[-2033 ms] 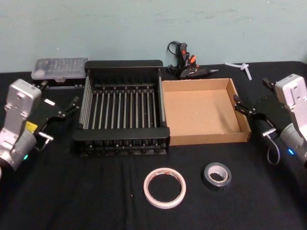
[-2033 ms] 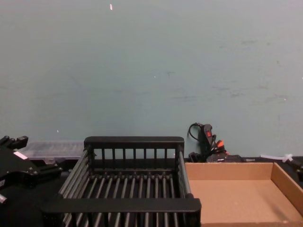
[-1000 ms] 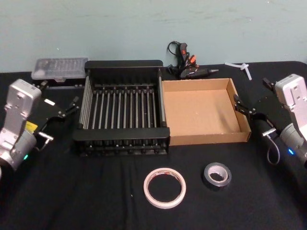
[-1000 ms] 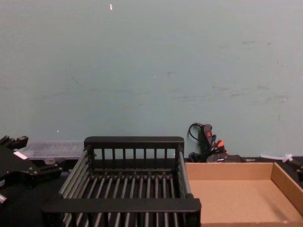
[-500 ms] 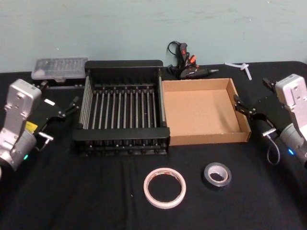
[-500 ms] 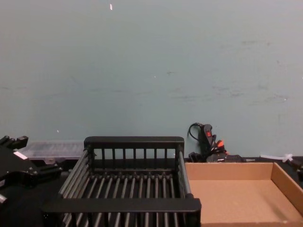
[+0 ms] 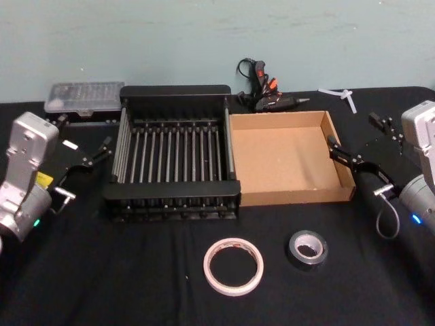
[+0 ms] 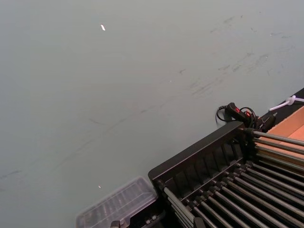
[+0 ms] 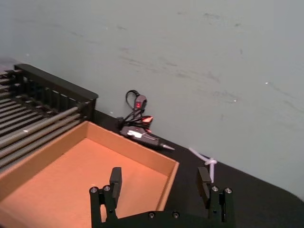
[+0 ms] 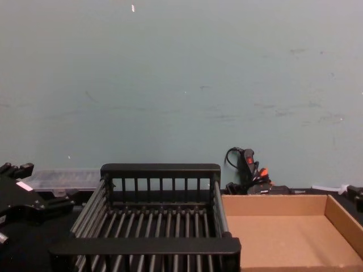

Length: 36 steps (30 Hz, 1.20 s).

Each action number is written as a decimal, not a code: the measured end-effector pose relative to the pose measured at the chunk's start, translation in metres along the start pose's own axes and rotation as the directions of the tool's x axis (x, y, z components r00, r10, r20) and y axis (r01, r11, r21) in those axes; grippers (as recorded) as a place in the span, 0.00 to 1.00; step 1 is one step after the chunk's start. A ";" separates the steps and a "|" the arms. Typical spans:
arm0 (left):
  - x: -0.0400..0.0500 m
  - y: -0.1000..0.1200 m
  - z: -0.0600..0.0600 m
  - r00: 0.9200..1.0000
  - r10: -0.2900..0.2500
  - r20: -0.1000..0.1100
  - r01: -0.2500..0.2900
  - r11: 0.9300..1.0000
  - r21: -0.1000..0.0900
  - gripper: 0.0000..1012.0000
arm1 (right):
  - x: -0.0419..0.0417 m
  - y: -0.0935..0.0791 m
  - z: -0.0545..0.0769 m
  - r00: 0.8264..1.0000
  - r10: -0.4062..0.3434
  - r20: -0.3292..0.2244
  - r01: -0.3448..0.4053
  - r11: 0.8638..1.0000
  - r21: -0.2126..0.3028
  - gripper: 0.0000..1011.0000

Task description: Pick up the white tape and place it into the black box , Pick up the silver tape and place it into the brown box.

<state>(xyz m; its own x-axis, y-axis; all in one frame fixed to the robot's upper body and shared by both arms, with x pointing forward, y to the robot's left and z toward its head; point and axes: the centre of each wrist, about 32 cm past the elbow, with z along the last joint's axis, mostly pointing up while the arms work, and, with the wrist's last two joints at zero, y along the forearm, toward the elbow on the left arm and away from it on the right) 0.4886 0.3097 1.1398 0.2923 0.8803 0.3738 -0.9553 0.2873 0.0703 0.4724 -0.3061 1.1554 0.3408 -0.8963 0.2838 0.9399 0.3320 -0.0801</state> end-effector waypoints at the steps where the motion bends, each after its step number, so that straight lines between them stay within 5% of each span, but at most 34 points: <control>1: 0.0000 0.000 0.000 1.000 0.000 0.000 0.000 1.000 0.000 0.99 | -0.0007 -0.001 0.002 1.000 0.004 -0.006 -0.004 1.000 -0.001 0.99; 20: 0.0000 0.000 0.000 1.000 0.000 0.000 0.000 1.000 0.000 0.99 | -0.0243 -0.035 0.031 0.987 0.088 -0.137 -0.103 0.989 -0.107 0.99; 28: 0.0000 0.000 0.000 1.000 0.000 0.000 0.000 1.000 0.000 0.99 | -0.0346 -0.046 0.036 0.977 0.116 -0.179 -0.148 0.973 -0.179 0.99; 36: 0.0000 0.000 0.000 1.000 0.000 0.000 0.000 1.000 0.000 0.99 | -0.0397 -0.054 0.039 0.964 0.120 -0.236 -0.188 0.939 -0.288 0.99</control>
<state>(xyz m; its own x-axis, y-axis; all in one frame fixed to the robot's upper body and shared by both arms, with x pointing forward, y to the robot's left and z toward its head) 0.4886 0.3097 1.1398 0.2923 0.8803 0.3737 -0.9552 0.2874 0.0703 0.4077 -0.2769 1.1854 0.4470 -0.8937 0.0385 0.8251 0.3953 -0.4037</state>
